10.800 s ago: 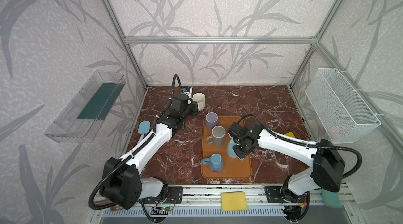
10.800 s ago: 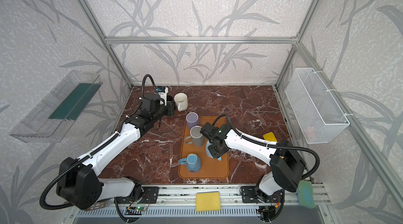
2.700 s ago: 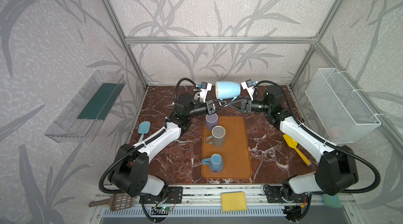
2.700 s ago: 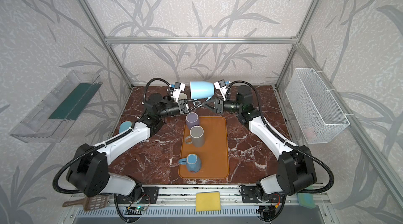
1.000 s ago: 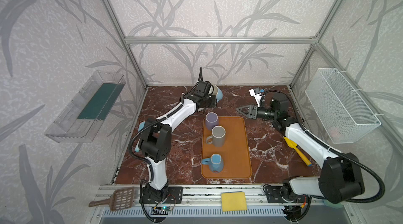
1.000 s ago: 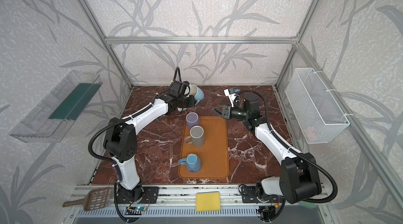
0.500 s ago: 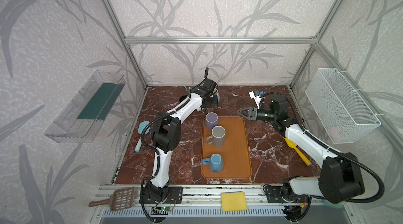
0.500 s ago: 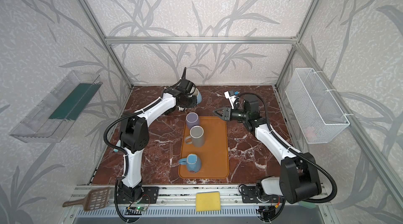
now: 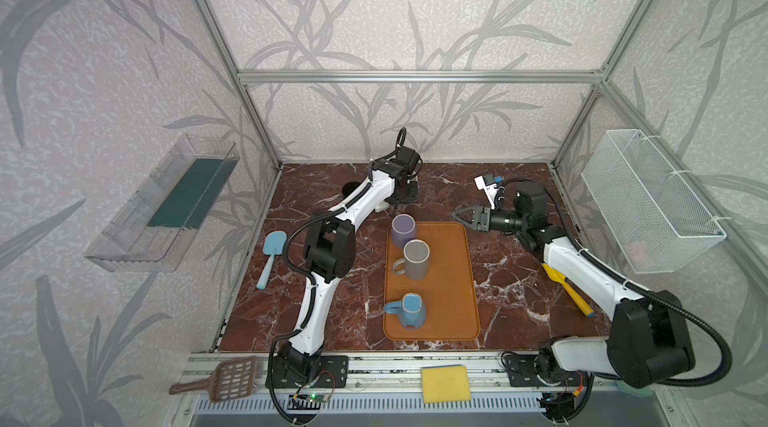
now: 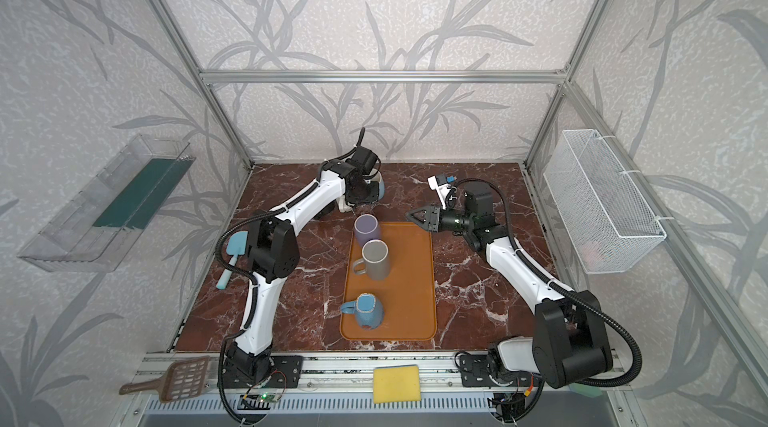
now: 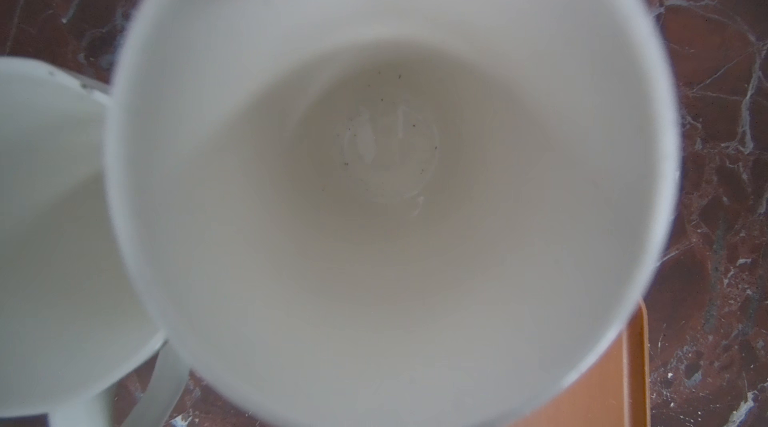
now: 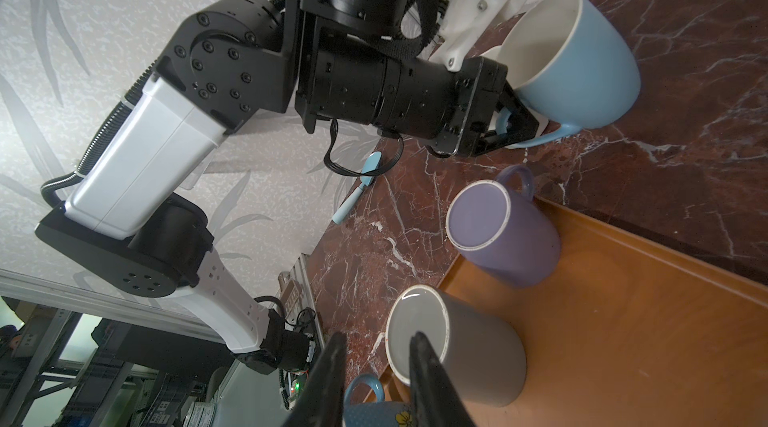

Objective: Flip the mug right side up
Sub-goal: 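Lower the light blue mug beside the white mug with the left gripper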

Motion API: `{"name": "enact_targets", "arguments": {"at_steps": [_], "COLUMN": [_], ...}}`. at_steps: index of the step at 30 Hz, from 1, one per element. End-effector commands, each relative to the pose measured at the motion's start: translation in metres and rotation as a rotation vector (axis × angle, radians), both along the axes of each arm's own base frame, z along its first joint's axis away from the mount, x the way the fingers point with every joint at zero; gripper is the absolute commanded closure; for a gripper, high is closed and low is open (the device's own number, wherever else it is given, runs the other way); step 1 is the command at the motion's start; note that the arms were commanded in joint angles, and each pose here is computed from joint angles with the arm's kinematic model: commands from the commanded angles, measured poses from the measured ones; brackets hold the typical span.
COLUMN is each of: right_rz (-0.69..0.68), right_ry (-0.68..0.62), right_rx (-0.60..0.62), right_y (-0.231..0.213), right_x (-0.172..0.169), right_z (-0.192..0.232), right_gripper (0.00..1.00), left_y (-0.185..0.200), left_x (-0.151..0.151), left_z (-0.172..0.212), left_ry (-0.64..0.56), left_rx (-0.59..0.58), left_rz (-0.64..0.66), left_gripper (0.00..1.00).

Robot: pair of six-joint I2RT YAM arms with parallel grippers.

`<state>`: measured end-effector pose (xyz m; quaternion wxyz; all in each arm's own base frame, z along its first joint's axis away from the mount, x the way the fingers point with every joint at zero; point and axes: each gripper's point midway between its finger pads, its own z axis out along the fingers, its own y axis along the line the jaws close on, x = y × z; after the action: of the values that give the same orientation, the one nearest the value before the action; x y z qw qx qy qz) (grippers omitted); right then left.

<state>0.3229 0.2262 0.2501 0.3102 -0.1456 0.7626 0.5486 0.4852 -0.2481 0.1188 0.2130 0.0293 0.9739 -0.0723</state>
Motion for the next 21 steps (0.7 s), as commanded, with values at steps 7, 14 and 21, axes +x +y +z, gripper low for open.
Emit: {"name": "enact_targets", "arguments": {"at_steps": [7,14,21], "right_rz": [0.003,0.001,-0.006], "right_ry": [0.000,-0.001,-0.004], "right_rx": [0.003,0.002,-0.002], "right_y": [-0.0028,-0.0032,-0.0059], "right_x": [-0.0062,-0.0069,-0.0075], "right_z": [0.0012,0.0024,0.0044], "right_gripper": [0.72,0.72,0.72], "left_y": [0.0040,0.0004,0.0001], "left_x": [0.0027,0.0020,0.0034], "left_z": [0.0121,0.0083,0.0081], "left_ry": [-0.023,-0.001,0.010], "left_rx": [0.053,0.075,0.102], "left_rz": [-0.002,-0.024,-0.023], "left_gripper": [1.00,1.00,1.00]}}
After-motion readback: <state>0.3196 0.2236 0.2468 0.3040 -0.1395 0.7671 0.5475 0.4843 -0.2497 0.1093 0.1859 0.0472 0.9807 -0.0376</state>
